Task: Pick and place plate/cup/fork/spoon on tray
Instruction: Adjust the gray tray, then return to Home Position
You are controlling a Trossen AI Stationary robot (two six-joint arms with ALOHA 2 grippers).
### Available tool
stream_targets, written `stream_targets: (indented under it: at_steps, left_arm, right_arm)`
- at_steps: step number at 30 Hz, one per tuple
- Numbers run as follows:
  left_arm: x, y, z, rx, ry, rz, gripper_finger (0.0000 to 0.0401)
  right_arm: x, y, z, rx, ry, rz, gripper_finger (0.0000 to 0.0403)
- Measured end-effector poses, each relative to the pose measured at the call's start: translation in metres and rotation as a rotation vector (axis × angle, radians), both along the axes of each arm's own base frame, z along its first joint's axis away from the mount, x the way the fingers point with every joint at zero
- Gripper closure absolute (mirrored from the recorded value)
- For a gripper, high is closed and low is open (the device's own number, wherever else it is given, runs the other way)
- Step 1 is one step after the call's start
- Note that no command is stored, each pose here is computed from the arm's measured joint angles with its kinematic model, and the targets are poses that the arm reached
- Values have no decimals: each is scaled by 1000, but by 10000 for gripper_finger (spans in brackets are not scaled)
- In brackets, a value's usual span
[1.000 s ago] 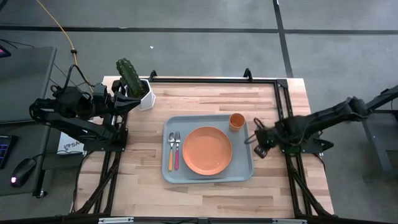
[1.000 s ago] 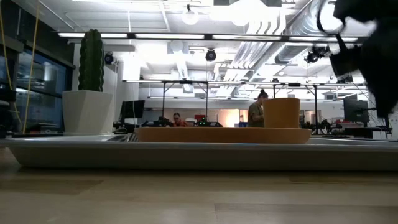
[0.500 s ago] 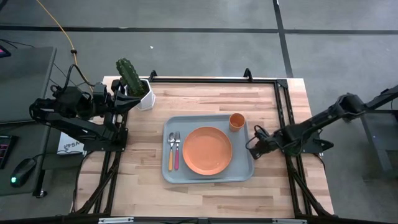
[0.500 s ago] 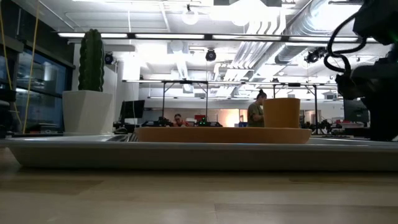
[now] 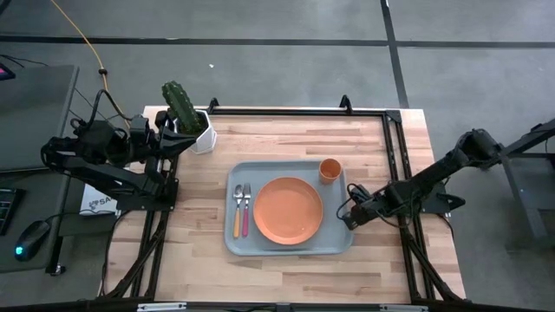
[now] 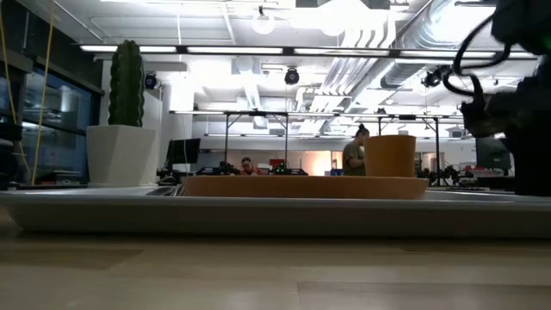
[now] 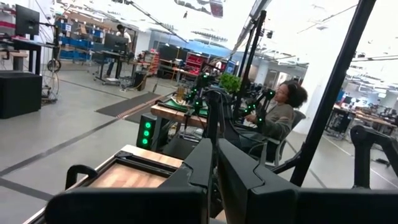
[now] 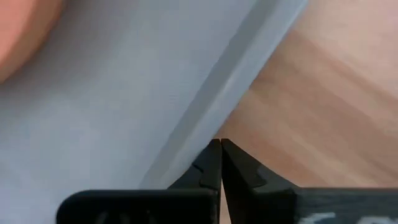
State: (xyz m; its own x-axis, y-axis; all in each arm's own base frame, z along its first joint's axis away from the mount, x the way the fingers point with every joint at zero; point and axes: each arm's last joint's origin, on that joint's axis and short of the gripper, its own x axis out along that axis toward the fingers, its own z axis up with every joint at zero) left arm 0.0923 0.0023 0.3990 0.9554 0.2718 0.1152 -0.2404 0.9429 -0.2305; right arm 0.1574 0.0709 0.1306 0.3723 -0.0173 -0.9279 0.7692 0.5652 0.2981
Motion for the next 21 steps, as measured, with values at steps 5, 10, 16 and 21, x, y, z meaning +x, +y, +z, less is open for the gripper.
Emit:
stream_targets:
  at_steps: [5,10,16,21]
  left_arm:
    - [0,0,0,0,0,0,389]
    - [0,0,0,0,0,0,389]
    - [0,0,0,0,0,0,389]
    - [0,0,0,0,1,-1,389]
  right_arm:
    - [9,4,8,11,-27,7,403]
    - [11,5,14,-5,-9,18,403]
    - [5,3,34,-88,143,108,403]
    - [4,3,66,-109,168,239,403]
